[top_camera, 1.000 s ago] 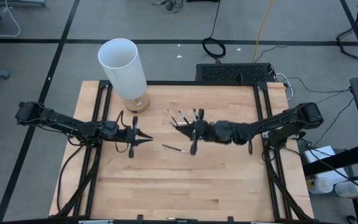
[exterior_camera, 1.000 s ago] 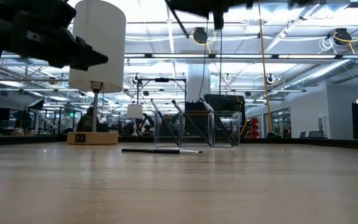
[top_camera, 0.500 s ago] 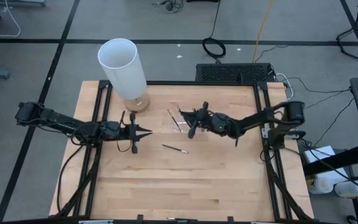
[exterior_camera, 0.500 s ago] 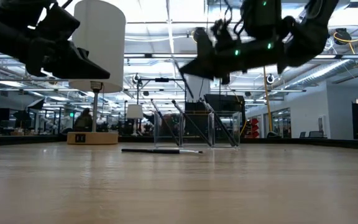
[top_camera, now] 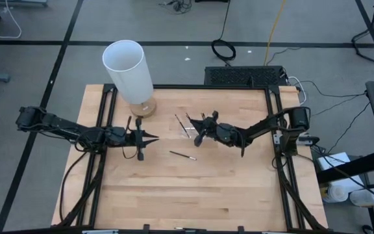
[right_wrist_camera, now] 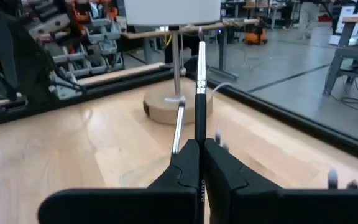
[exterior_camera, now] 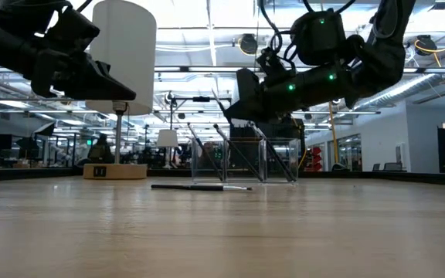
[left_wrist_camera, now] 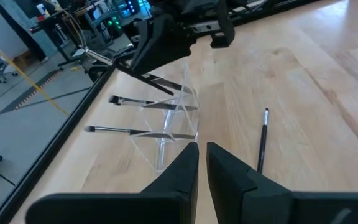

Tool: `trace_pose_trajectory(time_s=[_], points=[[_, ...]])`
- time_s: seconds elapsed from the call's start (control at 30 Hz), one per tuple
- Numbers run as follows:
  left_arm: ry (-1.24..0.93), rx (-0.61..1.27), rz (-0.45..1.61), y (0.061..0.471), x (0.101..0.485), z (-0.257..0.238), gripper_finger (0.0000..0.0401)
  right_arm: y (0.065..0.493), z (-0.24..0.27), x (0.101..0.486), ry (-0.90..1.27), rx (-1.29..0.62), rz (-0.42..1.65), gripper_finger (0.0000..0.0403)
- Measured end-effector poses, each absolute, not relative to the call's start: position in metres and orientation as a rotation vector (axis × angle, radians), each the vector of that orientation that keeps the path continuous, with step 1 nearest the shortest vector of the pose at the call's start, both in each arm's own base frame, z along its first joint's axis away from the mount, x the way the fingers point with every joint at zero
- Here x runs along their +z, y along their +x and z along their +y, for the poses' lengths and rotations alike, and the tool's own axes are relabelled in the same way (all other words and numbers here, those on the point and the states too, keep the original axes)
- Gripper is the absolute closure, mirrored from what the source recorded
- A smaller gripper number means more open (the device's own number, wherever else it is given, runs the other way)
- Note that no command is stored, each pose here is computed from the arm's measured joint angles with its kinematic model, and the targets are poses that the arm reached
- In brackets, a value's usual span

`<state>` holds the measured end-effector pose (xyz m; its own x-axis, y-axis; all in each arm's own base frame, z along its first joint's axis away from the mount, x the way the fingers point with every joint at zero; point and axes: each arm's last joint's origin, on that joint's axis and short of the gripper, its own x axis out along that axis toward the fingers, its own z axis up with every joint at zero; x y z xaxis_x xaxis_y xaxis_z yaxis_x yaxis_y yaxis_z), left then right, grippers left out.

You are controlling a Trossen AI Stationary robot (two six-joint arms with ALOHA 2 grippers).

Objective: Put items in baskets/containers
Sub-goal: Put the black liner brush into the transparent organizer

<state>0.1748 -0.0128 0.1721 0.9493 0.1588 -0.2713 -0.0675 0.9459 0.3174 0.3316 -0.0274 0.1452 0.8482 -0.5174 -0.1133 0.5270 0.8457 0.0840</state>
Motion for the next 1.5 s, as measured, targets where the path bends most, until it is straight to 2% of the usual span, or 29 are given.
trace_pose_trajectory(time_s=[0.5,1.17,1.5], points=[[0.325,0.119,0.279,0.175,0.174,-0.013,0.0359,0.329,-0.024,0.134,0.159,-0.58,0.189,0.0403],[0.263,0.129,0.246,0.176,0.177,-0.013,0.0359,0.328,-0.024,0.128,0.215,-0.588,0.228,0.0403],[0.248,0.128,0.245,0.176,0.177,-0.013,0.0359,0.328,-0.024,0.128,0.235,-0.592,0.228,0.0371]])
